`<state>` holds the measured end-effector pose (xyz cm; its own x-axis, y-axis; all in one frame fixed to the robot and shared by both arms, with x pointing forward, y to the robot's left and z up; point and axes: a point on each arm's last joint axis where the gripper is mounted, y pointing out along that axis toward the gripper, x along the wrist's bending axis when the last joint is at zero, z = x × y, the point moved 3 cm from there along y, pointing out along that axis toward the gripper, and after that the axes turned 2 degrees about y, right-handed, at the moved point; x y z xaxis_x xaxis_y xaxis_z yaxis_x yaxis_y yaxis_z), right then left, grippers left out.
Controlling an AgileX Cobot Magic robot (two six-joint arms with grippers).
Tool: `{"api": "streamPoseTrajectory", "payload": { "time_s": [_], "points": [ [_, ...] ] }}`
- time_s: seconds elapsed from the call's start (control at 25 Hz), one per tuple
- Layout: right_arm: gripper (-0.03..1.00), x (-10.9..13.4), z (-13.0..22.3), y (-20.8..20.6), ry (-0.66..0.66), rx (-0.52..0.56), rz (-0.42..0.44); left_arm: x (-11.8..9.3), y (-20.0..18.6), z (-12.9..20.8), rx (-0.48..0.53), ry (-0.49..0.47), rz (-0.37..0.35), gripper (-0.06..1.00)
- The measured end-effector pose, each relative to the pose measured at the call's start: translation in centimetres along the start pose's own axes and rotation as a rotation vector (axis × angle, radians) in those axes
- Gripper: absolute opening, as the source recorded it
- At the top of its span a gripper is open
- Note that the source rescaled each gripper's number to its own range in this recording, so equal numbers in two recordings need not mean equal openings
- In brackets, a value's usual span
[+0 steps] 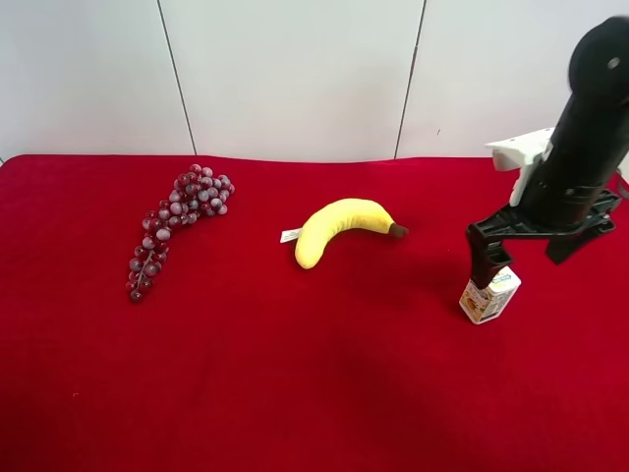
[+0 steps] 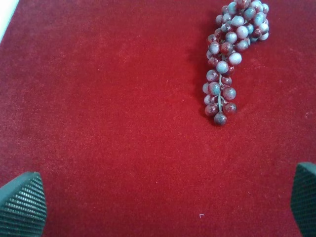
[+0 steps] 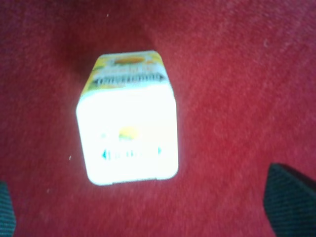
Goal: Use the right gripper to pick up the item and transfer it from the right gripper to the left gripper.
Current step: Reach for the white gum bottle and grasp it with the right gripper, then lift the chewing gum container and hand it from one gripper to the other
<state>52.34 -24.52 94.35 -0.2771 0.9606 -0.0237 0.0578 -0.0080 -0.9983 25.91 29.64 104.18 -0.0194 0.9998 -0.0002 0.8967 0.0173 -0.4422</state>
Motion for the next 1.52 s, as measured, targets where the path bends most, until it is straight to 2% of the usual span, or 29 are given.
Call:
{"api": "streamPoseTrajectory", "payload": {
  "time_s": [0.24, 0.52, 0.72, 0.88, 1.0, 1.08, 1.12, 1.52],
  "points": [
    [0.98, -0.2, -0.7, 2.4, -0.014, 0.034, 0.011, 0.0, 0.0, 0.0, 0.0, 0.0, 0.0, 1.0],
    [0.95, -0.2, -0.9, 2.9, -0.033, 0.035, 0.01, 0.0, 0.0, 0.0, 0.0, 0.0, 0.0, 1.0],
    [0.79, -0.1, -0.9, 3.8, -0.04, 0.062, 0.006, 0.0, 0.0, 0.0, 0.0, 0.0, 0.0, 1.0],
    [0.61, -0.1, -1.0, 3.8, -0.04, 0.055, 0.005, 0.0, 0.0, 0.0, 0.0, 0.0, 0.0, 1.0],
    [0.36, -0.1, -1.1, 3.8, -0.041, 0.047, 0.006, 0.0, 0.0, 0.0, 0.0, 0.0, 0.0, 1.0],
    [0.09, -0.1, -1.2, 3.9, -0.041, 0.043, 0.006, 0.0, 0.0, 0.0, 0.0, 0.0, 0.0, 1.0],
    [0.0, -0.1, -1.2, 3.9, -0.04, 0.041, 0.005, 0.0, 0.0, 0.0, 0.0, 0.0, 0.0, 1.0],
    [0.01, -0.1, -1.2, 3.8, -0.038, 0.038, 0.003, 0.0, 0.0, 0.0, 0.0, 0.0, 0.0, 1.0]
  ]
}}
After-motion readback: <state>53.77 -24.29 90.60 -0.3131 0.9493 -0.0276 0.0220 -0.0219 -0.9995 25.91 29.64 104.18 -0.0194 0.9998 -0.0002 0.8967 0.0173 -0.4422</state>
